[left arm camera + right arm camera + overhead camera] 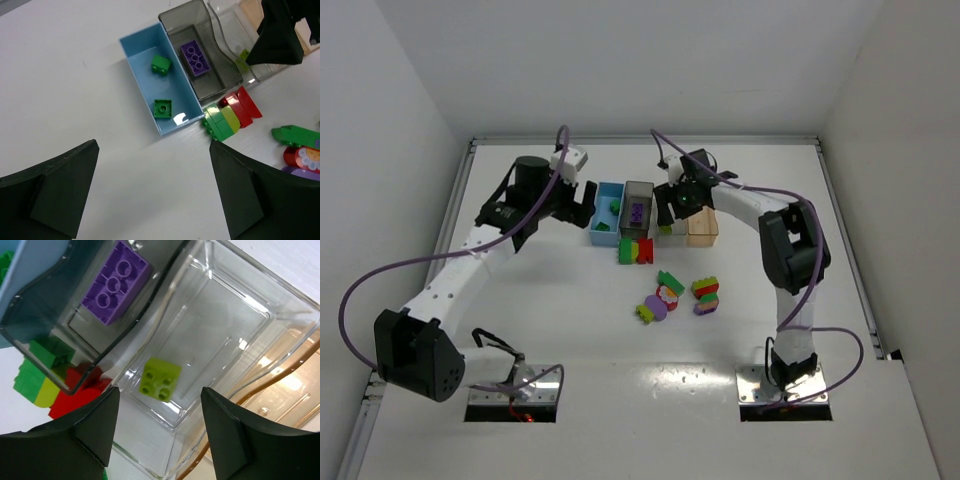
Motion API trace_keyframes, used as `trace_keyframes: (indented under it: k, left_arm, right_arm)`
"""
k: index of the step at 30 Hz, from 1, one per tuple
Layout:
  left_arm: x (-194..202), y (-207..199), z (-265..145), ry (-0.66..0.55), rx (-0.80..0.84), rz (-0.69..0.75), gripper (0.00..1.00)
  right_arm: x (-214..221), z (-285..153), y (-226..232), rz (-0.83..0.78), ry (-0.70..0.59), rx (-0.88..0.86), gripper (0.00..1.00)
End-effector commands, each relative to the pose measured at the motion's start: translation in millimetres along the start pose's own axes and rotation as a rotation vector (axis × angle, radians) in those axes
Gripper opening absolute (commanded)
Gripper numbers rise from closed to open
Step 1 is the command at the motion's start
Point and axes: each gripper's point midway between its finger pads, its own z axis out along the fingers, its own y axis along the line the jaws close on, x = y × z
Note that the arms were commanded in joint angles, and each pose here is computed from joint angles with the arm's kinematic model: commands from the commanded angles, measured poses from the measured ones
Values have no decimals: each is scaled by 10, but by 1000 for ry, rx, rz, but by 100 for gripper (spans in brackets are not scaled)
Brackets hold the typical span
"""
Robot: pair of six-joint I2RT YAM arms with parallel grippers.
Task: Sort the legos into containers by color
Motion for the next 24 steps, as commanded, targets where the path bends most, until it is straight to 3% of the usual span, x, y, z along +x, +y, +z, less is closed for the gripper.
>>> trace_keyframes:
  k: [1, 5, 9, 15, 20, 24]
  left_arm:
    - [-75, -113, -103, -55, 61, 38, 100]
    - [-85, -469, -217, -95, 219, 144, 98]
    - [182, -978, -309, -49, 411, 250, 96]
    - [641, -1704, -394, 50, 643, 353, 91]
    - [986, -1953, -245, 158, 657, 419, 88]
    - [1125, -2025, -44, 251, 563, 345, 87]
  right_arm:
    - [-506, -362, 204, -46, -155, -22, 67]
    - [-695, -834, 427, -46, -246, -96, 67]
    - [-664, -1429, 330, -83, -295, -29, 67]
    - [203, -1953, -35, -148, -190, 138, 66]
    - [825, -2097, -197, -147, -80, 209, 66]
    - [1054, -2164, -273, -109, -47, 241, 66]
